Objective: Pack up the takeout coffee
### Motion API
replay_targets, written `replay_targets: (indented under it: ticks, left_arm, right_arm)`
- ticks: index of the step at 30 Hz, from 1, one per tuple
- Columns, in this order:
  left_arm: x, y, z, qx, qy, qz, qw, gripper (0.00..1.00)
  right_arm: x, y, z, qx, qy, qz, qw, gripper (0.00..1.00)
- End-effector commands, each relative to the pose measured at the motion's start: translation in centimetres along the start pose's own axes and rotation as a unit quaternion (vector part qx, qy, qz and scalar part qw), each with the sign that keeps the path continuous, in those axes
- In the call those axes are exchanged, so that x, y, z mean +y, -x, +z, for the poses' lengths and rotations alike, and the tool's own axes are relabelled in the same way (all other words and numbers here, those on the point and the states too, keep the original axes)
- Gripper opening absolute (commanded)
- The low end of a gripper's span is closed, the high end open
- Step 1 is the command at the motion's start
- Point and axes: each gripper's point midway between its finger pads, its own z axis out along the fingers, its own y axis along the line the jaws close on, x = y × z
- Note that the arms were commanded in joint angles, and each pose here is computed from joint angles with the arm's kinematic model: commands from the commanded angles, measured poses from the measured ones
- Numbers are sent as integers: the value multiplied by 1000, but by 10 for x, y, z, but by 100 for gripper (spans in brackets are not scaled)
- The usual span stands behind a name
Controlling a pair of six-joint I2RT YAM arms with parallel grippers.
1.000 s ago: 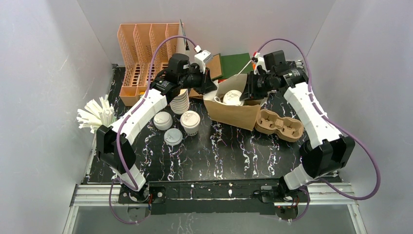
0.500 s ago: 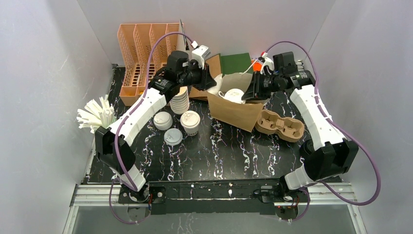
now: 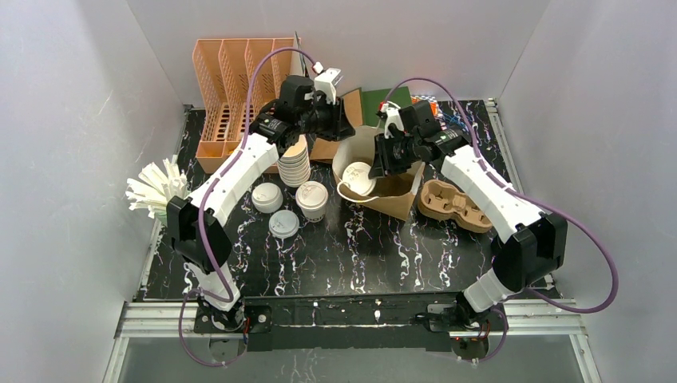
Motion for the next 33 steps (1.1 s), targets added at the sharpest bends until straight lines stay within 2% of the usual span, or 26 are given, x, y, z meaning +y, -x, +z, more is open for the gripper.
replay_targets:
  ticks: [1,7,10,20,23,28,31,33]
  left_arm:
    - [-9,12,-5,-4,-15,26,1000,22]
    - [-10,20,-1,-9,-37,106,994,37]
    - [-17,20,10,5,-74,117,990,42]
    - [-29,-7,17,43,-140,123,982,43]
    - [-27,-4,13,38,-127,127,983,45]
    - [-20,24,-5,-1,-71,164,984,50]
    - [-29,33,-15,-14,-81,164,983,53]
    - [-38,34,-21,-16,-96,156,983,63]
  right_arm:
    - [-3,4,-5,-18,-16,-35,999,1]
    - [3,7,-16,-32,-9,-56,998,1]
    - [3,4,-17,-26,-5,-67,997,1]
    - [1,5,-17,-19,-9,-83,996,1]
    - [-2,5,-18,-18,-15,-88,996,1]
    - [-8,2,-12,-5,-25,-82,996,1]
    - [-10,2,-10,0,-30,-84,996,1]
    - [-12,4,-10,-1,-33,-86,996,1]
